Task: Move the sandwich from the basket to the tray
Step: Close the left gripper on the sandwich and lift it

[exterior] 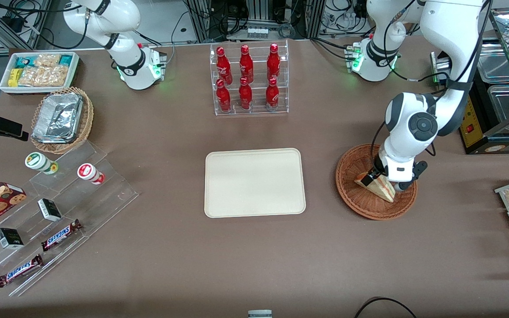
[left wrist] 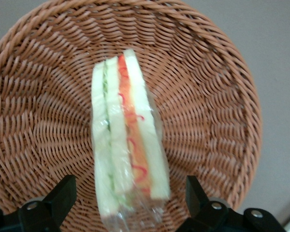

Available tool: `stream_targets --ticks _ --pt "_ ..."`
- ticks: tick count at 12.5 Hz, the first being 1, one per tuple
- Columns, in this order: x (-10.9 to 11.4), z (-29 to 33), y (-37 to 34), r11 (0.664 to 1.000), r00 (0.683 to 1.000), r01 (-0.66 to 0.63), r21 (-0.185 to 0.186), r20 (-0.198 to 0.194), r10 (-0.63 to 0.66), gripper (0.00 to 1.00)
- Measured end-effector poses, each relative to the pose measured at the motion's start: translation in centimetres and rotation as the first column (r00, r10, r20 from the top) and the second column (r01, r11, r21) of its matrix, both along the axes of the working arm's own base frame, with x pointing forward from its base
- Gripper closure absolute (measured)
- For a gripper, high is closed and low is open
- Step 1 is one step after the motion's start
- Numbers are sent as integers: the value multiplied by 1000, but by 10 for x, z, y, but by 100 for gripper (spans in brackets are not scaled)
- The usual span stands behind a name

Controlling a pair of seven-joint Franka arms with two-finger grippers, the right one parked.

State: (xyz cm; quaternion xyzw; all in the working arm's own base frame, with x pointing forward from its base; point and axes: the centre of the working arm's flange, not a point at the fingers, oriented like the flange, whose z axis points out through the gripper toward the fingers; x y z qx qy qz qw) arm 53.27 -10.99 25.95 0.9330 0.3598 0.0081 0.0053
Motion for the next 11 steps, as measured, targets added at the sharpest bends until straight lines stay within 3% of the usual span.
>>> stream_targets --ticks 4,8,9,11 --pt "9 -11 15 997 996 -75 -11 48 76 4" --pt "9 -14 12 997 996 -79 -12 48 80 52" --pt "10 -13 12 997 996 -79 -13 50 79 61" --pt "12 -4 9 997 996 -75 -10 37 75 68"
